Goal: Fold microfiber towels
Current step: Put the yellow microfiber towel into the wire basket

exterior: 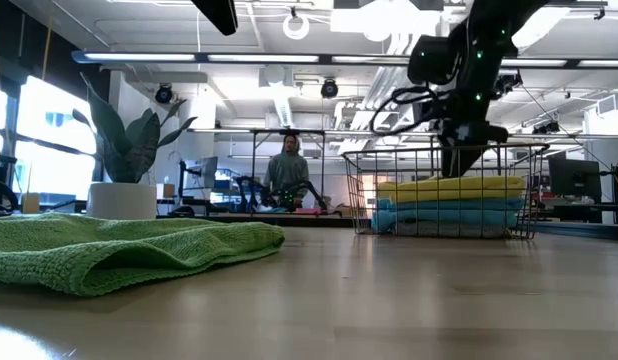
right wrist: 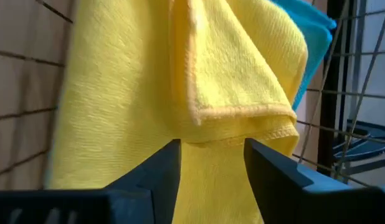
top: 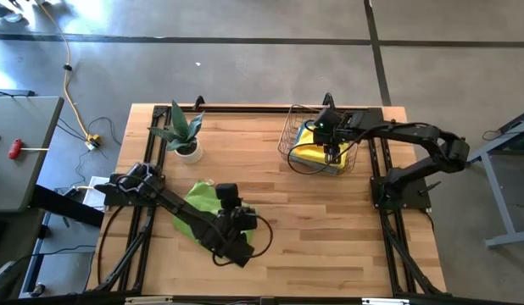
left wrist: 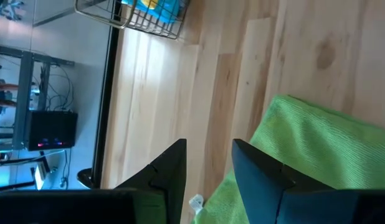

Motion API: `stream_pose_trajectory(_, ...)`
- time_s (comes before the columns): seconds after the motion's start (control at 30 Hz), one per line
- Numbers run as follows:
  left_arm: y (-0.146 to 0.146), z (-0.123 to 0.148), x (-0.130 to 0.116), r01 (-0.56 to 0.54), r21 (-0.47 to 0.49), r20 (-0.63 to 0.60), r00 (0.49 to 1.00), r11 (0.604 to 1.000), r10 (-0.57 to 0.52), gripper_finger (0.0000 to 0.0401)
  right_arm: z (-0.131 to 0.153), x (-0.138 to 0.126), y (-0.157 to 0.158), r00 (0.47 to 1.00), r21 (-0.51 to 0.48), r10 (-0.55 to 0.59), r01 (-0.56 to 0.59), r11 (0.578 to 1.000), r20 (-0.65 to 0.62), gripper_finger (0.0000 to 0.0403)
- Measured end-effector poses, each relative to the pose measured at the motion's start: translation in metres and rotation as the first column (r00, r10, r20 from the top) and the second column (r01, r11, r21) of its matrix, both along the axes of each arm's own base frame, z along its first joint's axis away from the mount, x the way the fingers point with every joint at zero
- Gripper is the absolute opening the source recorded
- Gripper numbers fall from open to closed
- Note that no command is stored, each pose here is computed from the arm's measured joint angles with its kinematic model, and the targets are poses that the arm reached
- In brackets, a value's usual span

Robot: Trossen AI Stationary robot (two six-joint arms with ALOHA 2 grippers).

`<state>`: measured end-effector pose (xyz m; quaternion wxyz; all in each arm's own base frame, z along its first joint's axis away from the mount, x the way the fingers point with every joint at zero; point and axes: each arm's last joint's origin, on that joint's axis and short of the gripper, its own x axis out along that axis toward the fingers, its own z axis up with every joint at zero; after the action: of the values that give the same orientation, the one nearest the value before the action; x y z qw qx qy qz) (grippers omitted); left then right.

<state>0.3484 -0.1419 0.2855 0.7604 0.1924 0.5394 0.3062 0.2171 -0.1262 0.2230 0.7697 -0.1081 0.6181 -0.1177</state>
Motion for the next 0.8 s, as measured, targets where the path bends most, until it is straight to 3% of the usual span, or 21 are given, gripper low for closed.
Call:
stream_pose_trajectory(0.27, -0.004, 0.0, -0.002, 0.006, 0.002, 0.007, 1.0, 1.0, -0.006, 0.0117, -0.012, 0.0, -0.006, 1.0, -0.045, 0.007, -0.006, 0.999, 0.02, 0.0125)
stream_pose_trajectory(0.43, -0.003, 0.001, -0.001, 0.008, 0.036, 0.025, 1.0, 0.999, -0.009, 0.0117, -0.004, 0.016, -0.017, 0.98, -0.146, 0.013, 0.016, 0.989, 0.197, 0.0102)
stream_pose_trajectory(0.6, -0.003, 0.001, -0.001, 0.005, 0.047, 0.034, 0.999, 0.999, -0.007, 0.0117, 0.011, 0.028, -0.025, 0.928, -0.232, -0.003, 0.096, 0.968, 0.373, 0.0094)
stream_pose_trajectory(0.7, -0.003, 0.001, -0.001, 0.005, 0.047, 0.034, 0.999, 0.999, -0.007, 0.0117, 0.022, 0.025, -0.025, 0.937, -0.246, -0.045, 0.137, 0.959, 0.346, 0.0094)
stream_pose_trajectory(0.8, -0.003, 0.001, -0.001, 0.005, 0.047, 0.034, 0.999, 0.999, -0.007, 0.0117, 0.028, 0.016, -0.02, 0.97, -0.205, -0.076, 0.125, 0.971, 0.233, 0.0094)
